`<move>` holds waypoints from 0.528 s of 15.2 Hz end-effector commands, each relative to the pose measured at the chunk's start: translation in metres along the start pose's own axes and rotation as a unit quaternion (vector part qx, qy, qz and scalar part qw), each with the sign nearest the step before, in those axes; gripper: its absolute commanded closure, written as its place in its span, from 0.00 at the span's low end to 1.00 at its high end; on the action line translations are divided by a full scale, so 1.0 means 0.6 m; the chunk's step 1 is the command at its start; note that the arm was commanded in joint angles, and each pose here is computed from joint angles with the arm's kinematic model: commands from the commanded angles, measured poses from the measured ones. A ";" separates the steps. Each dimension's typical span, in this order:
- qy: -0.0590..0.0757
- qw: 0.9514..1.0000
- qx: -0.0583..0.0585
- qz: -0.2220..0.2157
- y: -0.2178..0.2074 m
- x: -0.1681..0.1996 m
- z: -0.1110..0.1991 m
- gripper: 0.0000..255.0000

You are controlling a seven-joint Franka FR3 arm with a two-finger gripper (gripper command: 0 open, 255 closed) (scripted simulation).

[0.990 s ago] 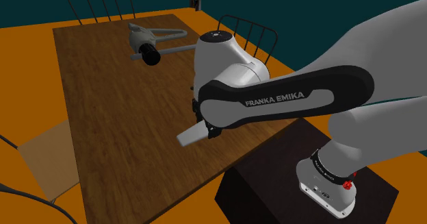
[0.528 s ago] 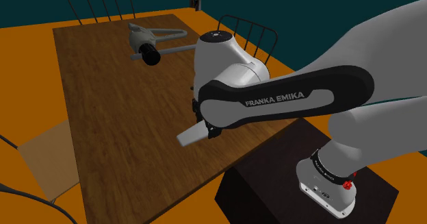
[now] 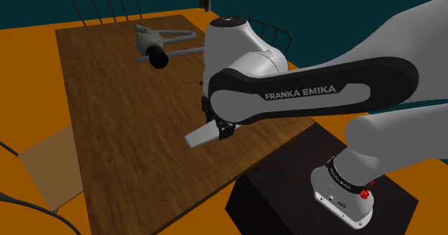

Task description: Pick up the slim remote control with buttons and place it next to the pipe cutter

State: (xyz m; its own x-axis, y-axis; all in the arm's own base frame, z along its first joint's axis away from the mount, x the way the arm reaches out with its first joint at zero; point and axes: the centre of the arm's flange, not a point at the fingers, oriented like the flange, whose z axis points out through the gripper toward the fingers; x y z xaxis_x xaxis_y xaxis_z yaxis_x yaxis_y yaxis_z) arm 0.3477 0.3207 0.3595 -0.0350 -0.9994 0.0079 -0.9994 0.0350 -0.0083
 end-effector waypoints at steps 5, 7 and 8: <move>0.000 1.000 0.000 0.000 0.000 0.002 -0.052 1.00; 0.000 1.000 0.000 0.000 0.000 0.002 -0.070 1.00; 0.000 1.000 0.000 0.000 0.000 0.002 -0.079 1.00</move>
State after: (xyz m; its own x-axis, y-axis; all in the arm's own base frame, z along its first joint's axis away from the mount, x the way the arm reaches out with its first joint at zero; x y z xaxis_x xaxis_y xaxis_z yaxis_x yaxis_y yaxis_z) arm 0.3477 0.3200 0.4001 -0.0350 -0.9994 0.0076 -0.9994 0.0349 -0.0080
